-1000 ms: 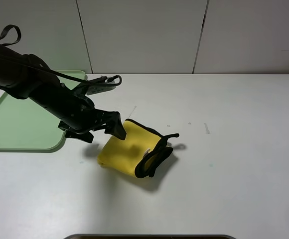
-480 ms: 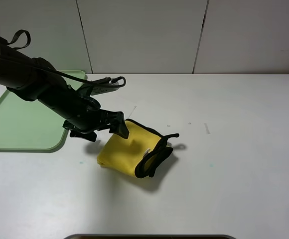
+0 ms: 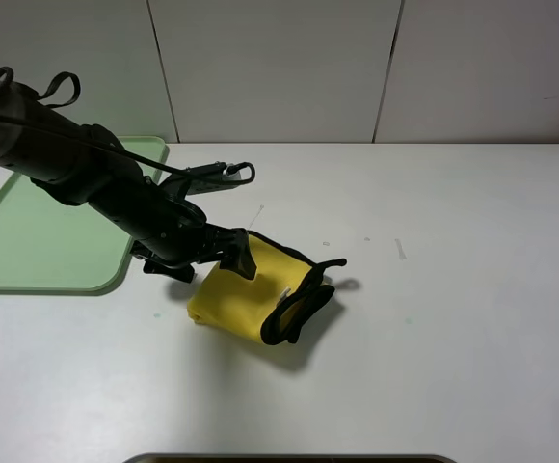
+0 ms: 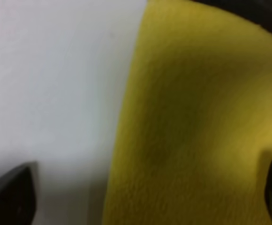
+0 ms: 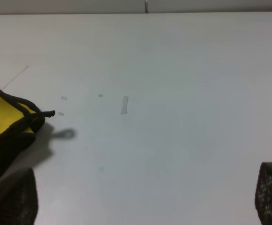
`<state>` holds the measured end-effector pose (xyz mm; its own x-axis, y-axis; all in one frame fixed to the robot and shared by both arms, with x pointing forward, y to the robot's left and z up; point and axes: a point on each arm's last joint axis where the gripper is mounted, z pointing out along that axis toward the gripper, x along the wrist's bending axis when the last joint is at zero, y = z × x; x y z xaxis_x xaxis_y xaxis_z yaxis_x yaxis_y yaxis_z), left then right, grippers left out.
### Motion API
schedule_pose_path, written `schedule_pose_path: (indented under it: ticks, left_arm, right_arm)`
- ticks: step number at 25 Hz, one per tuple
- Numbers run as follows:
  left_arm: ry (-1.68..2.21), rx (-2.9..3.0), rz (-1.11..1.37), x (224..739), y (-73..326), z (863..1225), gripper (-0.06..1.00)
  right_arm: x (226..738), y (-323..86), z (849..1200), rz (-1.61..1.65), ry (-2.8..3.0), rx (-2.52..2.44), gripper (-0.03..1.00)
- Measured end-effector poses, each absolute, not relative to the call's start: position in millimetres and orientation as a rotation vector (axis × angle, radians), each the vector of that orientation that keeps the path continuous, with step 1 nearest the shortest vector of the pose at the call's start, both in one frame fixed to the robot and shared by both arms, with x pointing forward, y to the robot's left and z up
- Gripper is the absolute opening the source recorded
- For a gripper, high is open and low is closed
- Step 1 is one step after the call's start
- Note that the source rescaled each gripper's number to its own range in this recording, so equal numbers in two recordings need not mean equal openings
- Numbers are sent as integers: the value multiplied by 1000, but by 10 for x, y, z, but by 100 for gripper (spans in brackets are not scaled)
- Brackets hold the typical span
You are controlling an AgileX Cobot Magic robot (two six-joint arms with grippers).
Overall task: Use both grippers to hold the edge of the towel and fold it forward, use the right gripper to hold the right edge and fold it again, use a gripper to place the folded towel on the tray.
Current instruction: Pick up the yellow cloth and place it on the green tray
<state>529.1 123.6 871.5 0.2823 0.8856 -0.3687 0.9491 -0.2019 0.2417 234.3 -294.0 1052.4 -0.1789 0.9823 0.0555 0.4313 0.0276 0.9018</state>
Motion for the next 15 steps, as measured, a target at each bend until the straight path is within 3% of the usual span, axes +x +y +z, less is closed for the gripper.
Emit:
schedule_pose_path:
  ticks: [4, 7, 15]
  left_arm:
    - [1649, 2139, -207, 5295, 1232, 8719, 96]
    - [1650, 2140, -207, 5295, 1233, 8712, 88]
    - [1658, 2148, -222, 5287, 1233, 8673, 35]
  right_arm:
    - [2342, -2939, 10524, 1116, 1678, 1450, 100]
    - [2342, -2939, 10524, 1116, 1678, 1450, 100]
    - [2342, -2937, 10524, 1119, 1678, 1451, 100]
